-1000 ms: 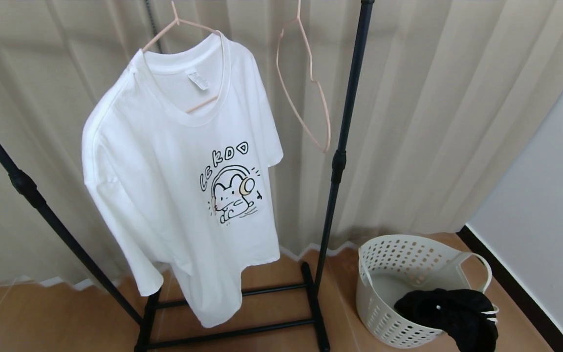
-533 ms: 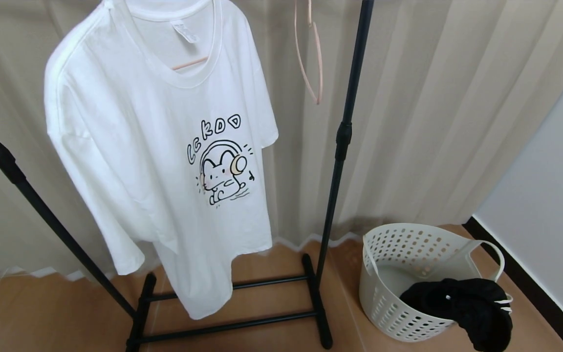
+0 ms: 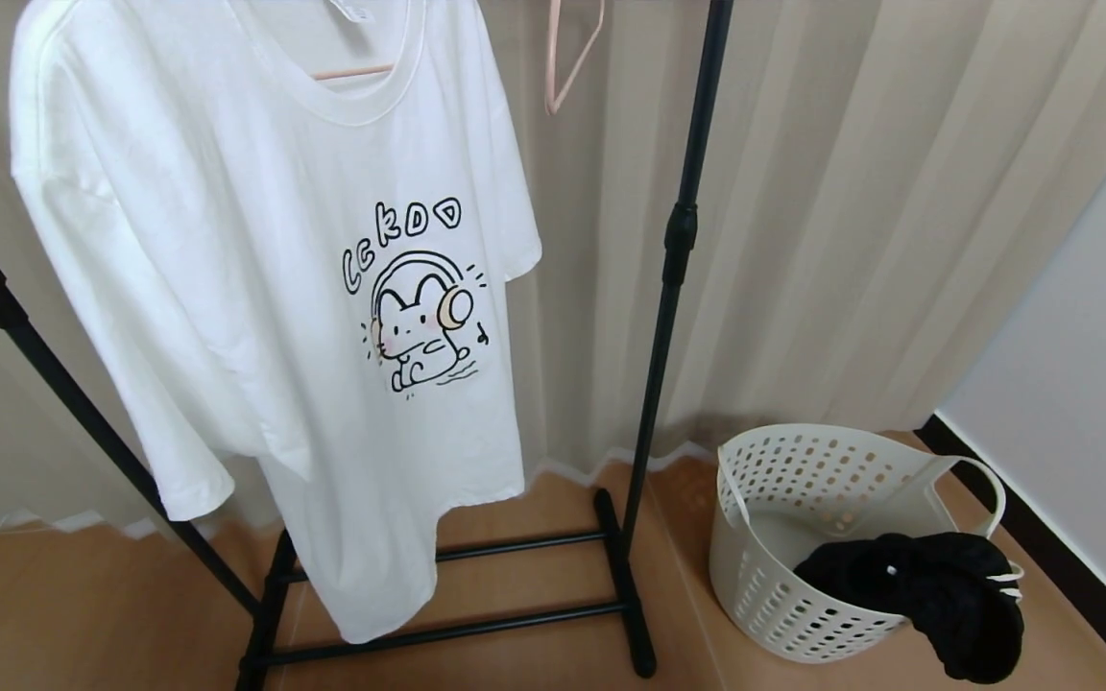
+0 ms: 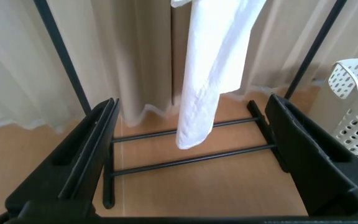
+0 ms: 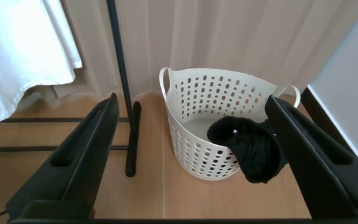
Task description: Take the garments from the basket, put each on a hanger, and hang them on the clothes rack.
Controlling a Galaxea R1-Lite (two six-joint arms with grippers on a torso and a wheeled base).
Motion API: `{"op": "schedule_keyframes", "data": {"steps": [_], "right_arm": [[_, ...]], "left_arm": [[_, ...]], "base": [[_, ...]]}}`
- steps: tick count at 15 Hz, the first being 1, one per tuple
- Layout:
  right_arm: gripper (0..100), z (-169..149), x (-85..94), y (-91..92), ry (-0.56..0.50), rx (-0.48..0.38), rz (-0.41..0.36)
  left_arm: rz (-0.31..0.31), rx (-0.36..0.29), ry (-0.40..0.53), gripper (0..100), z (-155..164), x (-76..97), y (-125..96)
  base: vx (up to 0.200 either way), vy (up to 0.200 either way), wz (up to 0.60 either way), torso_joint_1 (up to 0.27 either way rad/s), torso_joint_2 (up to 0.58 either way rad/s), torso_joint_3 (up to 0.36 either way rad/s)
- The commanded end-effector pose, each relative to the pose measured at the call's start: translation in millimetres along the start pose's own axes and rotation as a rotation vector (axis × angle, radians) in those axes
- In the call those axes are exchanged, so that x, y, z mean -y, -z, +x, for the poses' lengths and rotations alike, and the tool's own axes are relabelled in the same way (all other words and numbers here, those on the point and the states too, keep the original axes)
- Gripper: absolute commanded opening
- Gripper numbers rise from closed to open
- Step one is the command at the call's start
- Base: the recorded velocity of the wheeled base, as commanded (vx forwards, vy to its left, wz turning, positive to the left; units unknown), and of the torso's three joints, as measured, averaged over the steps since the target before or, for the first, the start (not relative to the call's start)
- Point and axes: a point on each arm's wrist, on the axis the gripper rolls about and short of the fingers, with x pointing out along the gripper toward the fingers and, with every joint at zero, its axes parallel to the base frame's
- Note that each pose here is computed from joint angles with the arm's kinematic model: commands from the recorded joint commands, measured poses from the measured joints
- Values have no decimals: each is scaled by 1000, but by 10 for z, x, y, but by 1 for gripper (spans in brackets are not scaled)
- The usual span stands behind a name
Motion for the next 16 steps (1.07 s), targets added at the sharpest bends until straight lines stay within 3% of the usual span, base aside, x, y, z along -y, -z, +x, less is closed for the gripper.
{"op": "schedule_keyframes", "data": {"steps": [1, 4, 13, 16], "right_arm": [[100, 0, 0, 0, -1, 1, -1], [100, 0, 0, 0, -1, 1, -1], [100, 0, 0, 0, -1, 1, -2], [100, 0, 0, 0, -1, 1, -1]], "left_arm": [[-1, -1, -1, 100, 1, 0, 0], [1, -1, -1, 100, 1, 0, 0], [-1, -1, -1, 100, 1, 0, 0], [-1, -1, -1, 100, 1, 0, 0]], "base": [[0, 0, -600, 2, 22, 17], [0, 0, -600, 6, 6, 4], [0, -178, 0, 2, 2, 3], [0, 0, 0, 0, 0, 0]]}}
